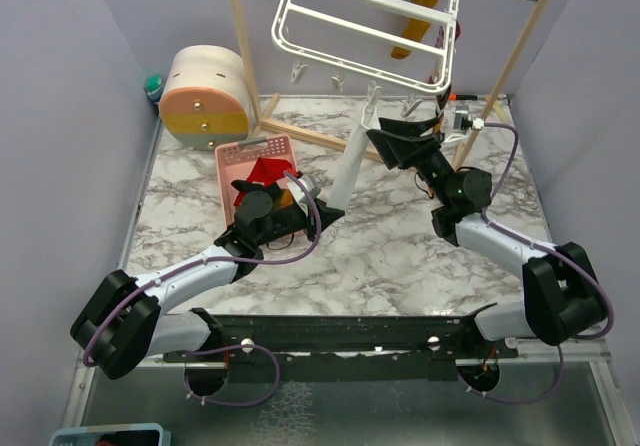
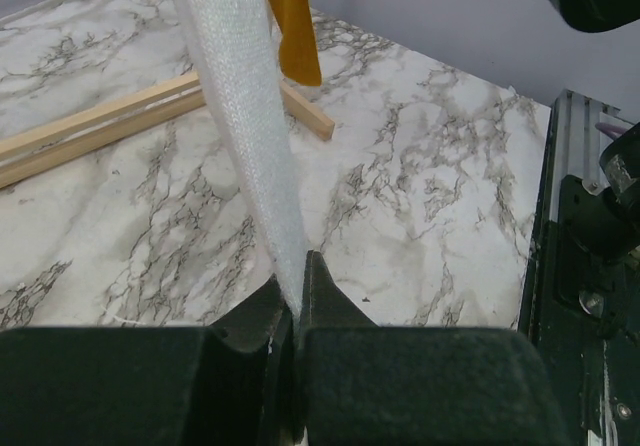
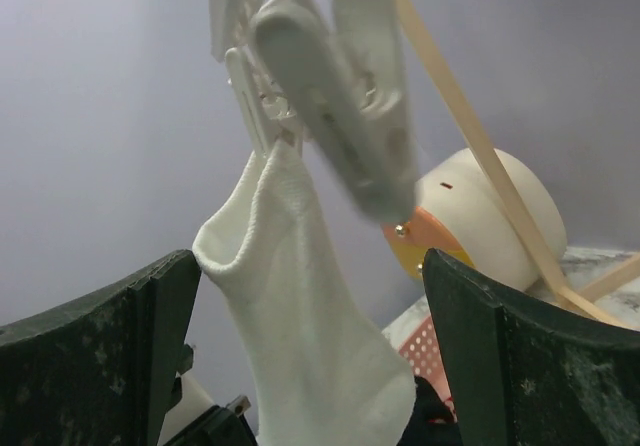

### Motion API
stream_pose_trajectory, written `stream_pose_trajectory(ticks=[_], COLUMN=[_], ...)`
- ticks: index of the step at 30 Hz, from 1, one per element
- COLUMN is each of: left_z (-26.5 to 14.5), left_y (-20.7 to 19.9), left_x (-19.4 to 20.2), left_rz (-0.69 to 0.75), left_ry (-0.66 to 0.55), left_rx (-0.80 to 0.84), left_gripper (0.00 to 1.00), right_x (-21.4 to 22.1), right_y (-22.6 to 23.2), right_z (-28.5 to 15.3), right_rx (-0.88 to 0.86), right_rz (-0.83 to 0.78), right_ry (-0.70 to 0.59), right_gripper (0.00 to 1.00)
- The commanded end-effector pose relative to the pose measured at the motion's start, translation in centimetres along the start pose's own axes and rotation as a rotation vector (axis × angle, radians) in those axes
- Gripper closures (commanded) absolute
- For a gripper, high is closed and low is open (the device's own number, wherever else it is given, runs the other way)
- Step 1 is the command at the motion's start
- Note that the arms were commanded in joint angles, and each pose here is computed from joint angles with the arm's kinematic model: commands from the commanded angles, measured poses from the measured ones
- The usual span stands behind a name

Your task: Remove the socks clipped to the hanger

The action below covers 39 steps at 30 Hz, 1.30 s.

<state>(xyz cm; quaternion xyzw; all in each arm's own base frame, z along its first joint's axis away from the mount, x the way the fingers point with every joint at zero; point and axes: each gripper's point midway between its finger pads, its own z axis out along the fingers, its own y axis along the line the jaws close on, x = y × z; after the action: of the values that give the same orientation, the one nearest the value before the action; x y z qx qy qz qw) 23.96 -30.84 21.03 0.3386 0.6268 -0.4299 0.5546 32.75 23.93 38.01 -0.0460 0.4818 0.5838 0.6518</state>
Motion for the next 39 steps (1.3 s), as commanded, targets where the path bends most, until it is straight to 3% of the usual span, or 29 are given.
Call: stream_pose_trajectory(ticks=[1,12,29,33,39], left_z=[0.1,0.1,0.3,0.3,0.1], left_y=[-0.8,-0.9,-0.8,-0.9,-0.9], left_x=[-0.2,0.0,0.4,0.5,0.5], left_rz=[-0.016,-0.022,-0.03,-0.033,-0.034], left_ry=[0.011,0.019,0.034,0.036,0.035], left_rx=[0.035,0.04,0.044,0.046,0.044], left_gripper=[1.0,1.0,1.0,1.0,1.0], right_x=[-2.6,-5.4,-5.8,-5.7,-5.6], right_y=[1.2,2.5,2.3,2.4,2.5], right_z=[0.9,3.8,5.8,6.2,6.2], right_rx=[-0.09,-0.203,-0.262,-0.271,-0.275], right_rz=[0.023,0.039,0.089,0.093,0.097], right_ry=[-0.16,-0.279,-0.313,-0.312,-0.31], right_gripper=[0.0,0.0,0.03,0.08,0.23])
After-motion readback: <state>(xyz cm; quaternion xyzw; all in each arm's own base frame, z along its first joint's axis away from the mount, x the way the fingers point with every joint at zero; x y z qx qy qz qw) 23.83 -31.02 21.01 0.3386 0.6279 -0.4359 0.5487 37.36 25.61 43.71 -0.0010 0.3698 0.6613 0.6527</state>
